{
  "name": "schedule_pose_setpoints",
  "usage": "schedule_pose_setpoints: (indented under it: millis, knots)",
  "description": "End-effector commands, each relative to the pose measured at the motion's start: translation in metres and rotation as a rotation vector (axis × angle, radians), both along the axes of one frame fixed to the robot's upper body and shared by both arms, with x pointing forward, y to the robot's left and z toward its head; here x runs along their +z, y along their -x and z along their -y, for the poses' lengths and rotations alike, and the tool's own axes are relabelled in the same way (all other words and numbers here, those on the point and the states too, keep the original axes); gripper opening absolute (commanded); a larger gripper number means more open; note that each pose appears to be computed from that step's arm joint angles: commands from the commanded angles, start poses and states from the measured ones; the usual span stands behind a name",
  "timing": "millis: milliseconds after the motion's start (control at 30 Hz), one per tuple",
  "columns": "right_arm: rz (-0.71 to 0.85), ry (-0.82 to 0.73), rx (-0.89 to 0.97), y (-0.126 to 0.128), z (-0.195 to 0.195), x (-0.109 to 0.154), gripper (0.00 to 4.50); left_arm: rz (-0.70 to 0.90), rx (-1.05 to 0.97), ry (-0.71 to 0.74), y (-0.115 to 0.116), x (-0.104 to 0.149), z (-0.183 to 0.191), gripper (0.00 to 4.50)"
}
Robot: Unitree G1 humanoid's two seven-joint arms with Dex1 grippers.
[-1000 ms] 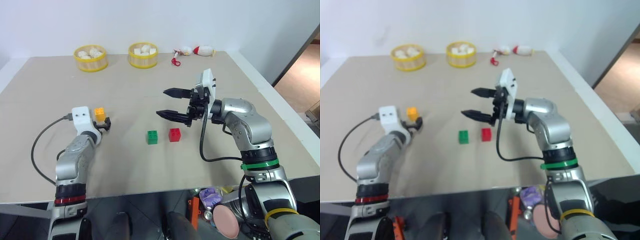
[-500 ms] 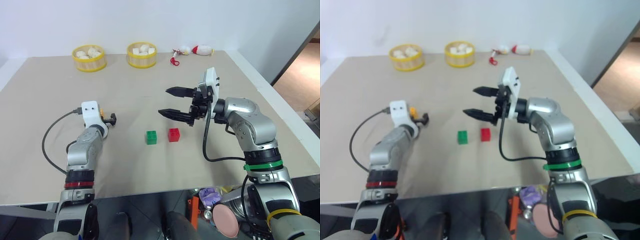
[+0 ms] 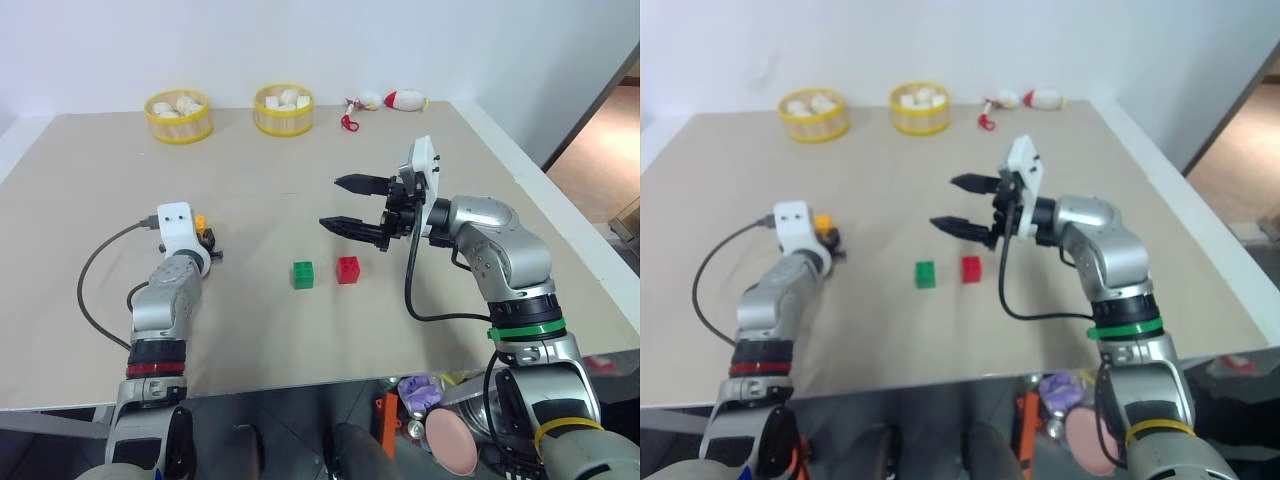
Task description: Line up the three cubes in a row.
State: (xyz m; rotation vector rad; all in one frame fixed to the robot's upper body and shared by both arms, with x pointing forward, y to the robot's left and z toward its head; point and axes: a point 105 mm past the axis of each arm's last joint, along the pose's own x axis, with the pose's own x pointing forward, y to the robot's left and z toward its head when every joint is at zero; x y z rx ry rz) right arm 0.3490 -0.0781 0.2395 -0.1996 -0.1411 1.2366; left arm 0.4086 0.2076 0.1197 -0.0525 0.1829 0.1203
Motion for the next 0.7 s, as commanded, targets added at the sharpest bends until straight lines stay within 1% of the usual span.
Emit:
schedule_pose_setpoints:
  millis: [33,133,233,300,367,433,500,567,700]
  knots:
    - [0.068,-0.008,0.009,0.003,0.003,0.019,4.50,0.123,-0.071,-0.080,-0.004,0.029,-0.001,1.31]
    - [0.054,0.024,0.040,0.009,0.008,0.015,4.50,0.230,-0.231,-0.097,-0.004,0.049,0.011,1.31]
    - [0.028,0.082,0.083,0.019,0.017,0.006,4.50,0.294,-0.418,-0.085,0.002,0.059,0.023,1.31]
    - [0.015,0.119,0.097,0.024,0.023,-0.001,4.50,0.316,-0.565,-0.140,0.011,0.060,0.030,1.31]
    - [0.001,0.141,0.110,0.028,0.029,-0.005,4.50,0.322,-0.708,-0.156,0.021,0.059,0.037,1.31]
    - [-0.005,0.147,0.114,0.031,0.033,-0.006,4.50,0.336,-0.807,-0.104,0.030,0.063,0.042,1.31]
    - [-0.006,0.142,0.103,0.031,0.035,-0.006,4.50,0.339,-0.964,-0.068,0.044,0.065,0.051,1.31]
    - [-0.006,0.137,0.092,0.031,0.036,-0.005,4.50,0.300,-1.100,-0.074,0.057,0.057,0.058,1.31]
    - [-0.007,0.137,0.087,0.033,0.035,-0.007,4.50,0.186,-1.298,-0.159,0.073,0.027,0.062,1.31]
